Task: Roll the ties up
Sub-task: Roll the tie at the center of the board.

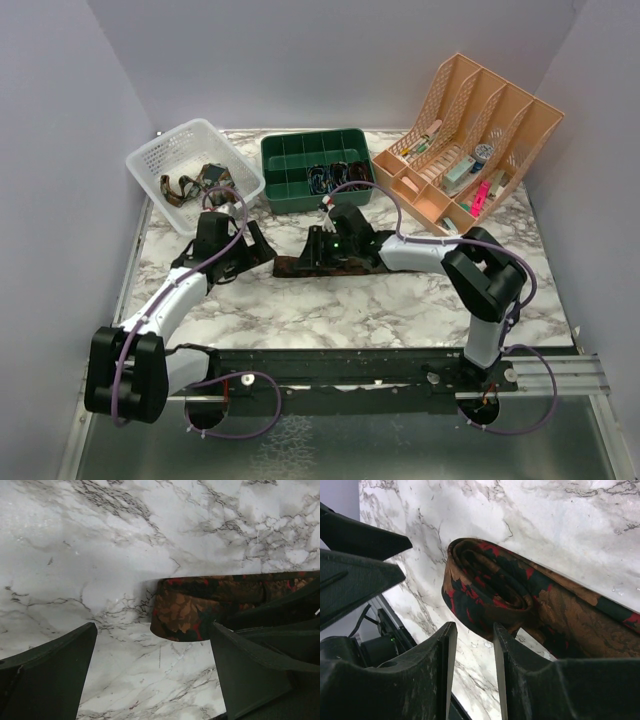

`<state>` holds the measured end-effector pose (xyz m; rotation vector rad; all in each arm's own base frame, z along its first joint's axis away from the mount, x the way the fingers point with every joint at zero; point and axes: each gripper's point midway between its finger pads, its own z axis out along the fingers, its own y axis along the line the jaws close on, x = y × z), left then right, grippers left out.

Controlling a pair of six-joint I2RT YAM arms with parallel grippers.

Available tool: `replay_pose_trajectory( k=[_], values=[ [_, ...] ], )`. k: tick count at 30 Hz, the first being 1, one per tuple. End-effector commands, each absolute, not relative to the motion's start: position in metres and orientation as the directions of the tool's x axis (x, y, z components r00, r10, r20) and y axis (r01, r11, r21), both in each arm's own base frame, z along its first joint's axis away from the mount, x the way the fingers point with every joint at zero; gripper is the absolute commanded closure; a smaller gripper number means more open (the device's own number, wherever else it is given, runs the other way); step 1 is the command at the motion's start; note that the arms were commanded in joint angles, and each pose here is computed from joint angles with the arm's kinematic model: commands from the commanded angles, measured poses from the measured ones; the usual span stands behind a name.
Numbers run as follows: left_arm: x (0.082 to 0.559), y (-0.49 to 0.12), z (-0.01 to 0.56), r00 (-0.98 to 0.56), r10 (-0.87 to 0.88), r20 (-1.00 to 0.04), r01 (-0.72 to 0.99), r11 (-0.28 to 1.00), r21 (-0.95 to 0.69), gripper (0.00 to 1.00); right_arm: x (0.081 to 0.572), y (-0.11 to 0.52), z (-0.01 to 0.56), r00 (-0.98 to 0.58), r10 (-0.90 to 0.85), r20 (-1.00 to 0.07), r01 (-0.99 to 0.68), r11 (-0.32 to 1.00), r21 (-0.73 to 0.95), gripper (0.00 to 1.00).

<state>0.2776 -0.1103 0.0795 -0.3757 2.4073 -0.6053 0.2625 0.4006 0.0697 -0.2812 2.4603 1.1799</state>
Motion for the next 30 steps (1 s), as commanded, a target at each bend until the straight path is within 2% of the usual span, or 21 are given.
replay_pose_trajectory(
  k=[1,17,30],
  values=[
    [0.275,-0.133,0.080,-0.809,-0.355,-0.468,-0.014,0.808,-0.589,0.07,0.270,0.397,0.058,-0.898,-0.023,-0.440,-0.339,0.674,0.656,0.59],
    [0.282,-0.160,0.070,-0.781,-0.380,-0.495,0.107,0.700,-0.706,0.11,0.276,0.392,0.045,-0.905,-0.020,-0.425,-0.315,0.702,0.639,0.59],
    [0.283,-0.169,0.055,-0.779,-0.350,-0.519,0.162,0.689,-0.707,0.18,0.283,0.390,0.040,-0.912,-0.008,-0.411,-0.295,0.709,0.640,0.59]
  ],
)
